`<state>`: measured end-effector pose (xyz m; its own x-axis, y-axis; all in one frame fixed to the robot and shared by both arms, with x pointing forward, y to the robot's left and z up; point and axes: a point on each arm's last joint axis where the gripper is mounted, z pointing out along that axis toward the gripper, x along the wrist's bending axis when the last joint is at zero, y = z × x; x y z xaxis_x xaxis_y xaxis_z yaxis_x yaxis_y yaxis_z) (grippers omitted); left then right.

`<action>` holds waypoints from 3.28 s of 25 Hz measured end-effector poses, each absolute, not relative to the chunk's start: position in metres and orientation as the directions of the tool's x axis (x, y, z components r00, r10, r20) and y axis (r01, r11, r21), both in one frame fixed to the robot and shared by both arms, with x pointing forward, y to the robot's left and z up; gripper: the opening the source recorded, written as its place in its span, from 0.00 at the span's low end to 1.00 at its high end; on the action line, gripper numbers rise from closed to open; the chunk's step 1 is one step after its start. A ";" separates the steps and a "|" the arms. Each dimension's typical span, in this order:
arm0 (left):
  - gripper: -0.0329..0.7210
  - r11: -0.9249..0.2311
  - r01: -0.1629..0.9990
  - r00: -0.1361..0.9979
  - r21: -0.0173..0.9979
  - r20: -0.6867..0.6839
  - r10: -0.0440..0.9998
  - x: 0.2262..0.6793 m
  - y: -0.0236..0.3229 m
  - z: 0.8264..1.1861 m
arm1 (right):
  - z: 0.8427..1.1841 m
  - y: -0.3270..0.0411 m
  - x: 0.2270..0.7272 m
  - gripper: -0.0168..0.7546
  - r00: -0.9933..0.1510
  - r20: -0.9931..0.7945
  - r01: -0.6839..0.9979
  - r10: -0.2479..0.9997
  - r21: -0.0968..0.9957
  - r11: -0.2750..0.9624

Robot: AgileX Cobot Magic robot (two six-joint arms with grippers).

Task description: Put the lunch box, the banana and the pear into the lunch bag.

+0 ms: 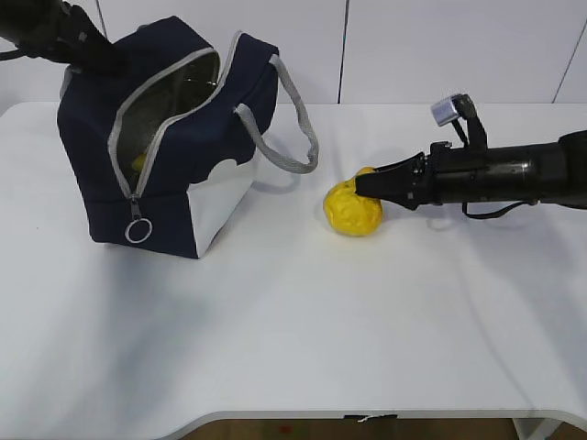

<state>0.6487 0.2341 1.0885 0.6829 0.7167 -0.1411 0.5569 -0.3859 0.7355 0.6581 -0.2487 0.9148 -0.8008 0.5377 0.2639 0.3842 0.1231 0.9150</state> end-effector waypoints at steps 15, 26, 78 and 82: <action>0.04 -0.363 0.563 0.685 0.743 -0.173 0.708 0.648 0.232 1.090 | 1.046 -0.245 0.661 0.37 -0.842 0.227 0.319 0.489 0.941 0.111; 0.04 -0.332 0.568 0.690 0.753 -0.217 0.690 0.646 0.228 1.092 | 1.096 -0.183 0.659 0.37 -0.909 0.173 0.254 0.379 0.952 0.173; 0.04 -0.316 0.548 0.749 0.774 -0.287 0.597 0.639 0.207 1.097 | 1.028 -0.117 0.694 0.62 -0.579 0.605 0.673 0.546 0.733 -0.099; 0.04 -0.316 0.548 0.749 0.774 -0.287 0.597 0.639 0.207 1.097 | 1.029 -0.135 0.700 0.63 -0.438 0.696 0.763 0.569 0.622 -0.174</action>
